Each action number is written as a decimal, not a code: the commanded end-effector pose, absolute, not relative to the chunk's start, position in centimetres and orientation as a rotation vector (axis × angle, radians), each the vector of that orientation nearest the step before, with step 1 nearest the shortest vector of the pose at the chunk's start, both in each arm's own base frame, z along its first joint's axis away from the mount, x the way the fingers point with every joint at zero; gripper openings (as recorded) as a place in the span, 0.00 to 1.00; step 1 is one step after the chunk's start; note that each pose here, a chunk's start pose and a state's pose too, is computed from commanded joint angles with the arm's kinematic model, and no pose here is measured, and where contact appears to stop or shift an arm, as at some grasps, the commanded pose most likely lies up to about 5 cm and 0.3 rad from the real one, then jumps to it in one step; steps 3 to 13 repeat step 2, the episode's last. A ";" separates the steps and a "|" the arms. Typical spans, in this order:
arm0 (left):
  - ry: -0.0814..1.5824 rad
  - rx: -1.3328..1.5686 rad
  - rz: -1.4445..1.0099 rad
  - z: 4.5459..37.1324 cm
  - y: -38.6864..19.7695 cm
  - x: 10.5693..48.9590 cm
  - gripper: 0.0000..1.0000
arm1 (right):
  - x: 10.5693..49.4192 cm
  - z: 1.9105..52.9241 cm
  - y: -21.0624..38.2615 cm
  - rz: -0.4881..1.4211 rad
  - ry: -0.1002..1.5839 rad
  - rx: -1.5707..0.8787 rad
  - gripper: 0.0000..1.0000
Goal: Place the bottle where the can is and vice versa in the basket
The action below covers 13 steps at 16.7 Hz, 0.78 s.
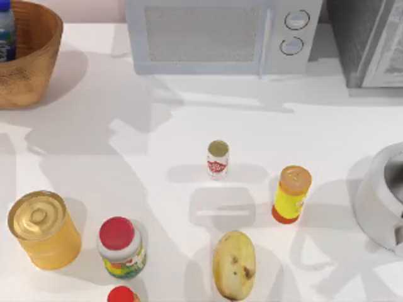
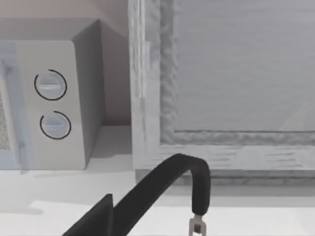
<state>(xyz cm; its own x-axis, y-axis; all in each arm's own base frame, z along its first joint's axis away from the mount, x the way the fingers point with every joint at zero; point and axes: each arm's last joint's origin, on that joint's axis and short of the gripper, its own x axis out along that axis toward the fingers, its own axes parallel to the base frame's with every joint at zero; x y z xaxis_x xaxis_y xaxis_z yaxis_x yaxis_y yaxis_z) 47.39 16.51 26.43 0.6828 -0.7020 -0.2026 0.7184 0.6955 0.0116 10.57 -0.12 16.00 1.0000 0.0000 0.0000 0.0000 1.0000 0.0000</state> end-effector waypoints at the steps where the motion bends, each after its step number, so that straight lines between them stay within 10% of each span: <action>1: 0.188 0.093 -0.798 26.4 16.5 47.4 1.00 | 10.6 16.0 -0.1 0.000 0.000 0.000 1.00; 13: 0.188 0.093 -0.798 26.4 16.5 47.4 1.00 | 10.6 16.0 -0.1 0.000 0.000 0.000 1.00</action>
